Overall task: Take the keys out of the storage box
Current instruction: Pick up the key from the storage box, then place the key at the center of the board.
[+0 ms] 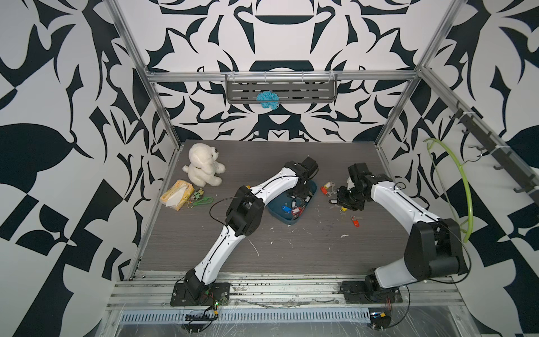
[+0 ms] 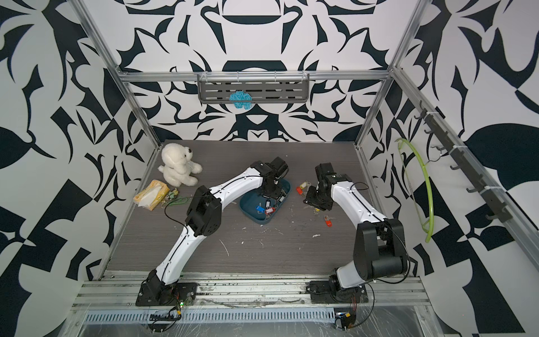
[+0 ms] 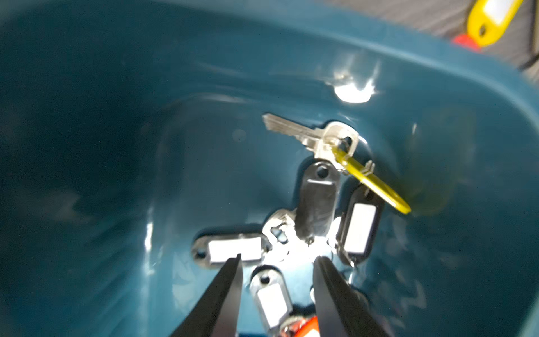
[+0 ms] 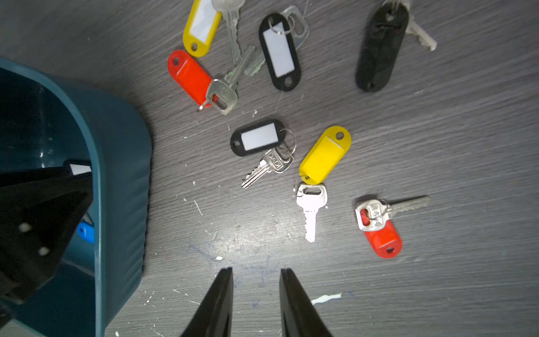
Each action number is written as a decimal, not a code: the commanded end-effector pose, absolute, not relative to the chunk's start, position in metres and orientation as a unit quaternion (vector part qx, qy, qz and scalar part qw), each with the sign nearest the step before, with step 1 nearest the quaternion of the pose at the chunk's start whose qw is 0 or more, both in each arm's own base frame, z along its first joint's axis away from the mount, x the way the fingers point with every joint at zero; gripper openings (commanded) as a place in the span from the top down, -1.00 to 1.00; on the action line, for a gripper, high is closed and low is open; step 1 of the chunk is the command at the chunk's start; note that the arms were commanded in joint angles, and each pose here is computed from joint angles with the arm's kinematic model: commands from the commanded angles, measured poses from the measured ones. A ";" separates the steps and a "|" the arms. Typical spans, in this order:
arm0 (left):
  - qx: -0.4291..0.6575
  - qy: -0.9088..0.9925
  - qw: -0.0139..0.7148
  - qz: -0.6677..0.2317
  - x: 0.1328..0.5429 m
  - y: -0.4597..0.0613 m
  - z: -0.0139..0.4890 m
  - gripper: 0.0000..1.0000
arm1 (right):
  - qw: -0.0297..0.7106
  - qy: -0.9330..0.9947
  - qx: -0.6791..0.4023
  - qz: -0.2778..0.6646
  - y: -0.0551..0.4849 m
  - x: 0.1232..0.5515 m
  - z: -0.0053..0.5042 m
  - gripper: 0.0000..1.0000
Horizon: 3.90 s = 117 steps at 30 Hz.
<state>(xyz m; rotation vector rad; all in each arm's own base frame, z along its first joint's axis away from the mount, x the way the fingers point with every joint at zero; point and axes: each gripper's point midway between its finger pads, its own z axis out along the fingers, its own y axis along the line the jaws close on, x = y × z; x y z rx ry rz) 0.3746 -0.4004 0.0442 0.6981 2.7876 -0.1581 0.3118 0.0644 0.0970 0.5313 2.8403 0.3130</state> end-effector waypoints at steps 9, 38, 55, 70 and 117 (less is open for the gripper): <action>0.275 0.954 0.120 -0.002 0.372 -0.388 0.033 0.09 | 0.126 0.970 0.175 0.108 0.065 0.310 0.102 0.35; 0.299 0.946 0.119 0.027 0.382 -0.387 0.014 0.97 | 0.122 0.972 0.174 0.104 0.064 0.307 0.099 0.42; 0.285 0.938 0.192 0.034 0.392 -0.376 0.099 1.00 | 0.117 0.972 0.176 0.105 0.065 0.300 0.094 0.47; 0.207 0.948 0.238 0.033 0.387 -0.318 0.181 1.00 | 0.119 0.971 0.177 0.108 0.066 0.295 0.098 0.51; 0.038 0.989 0.136 0.039 0.298 -0.175 0.095 -0.57 | 0.093 0.992 -0.055 0.072 0.200 0.352 0.134 0.07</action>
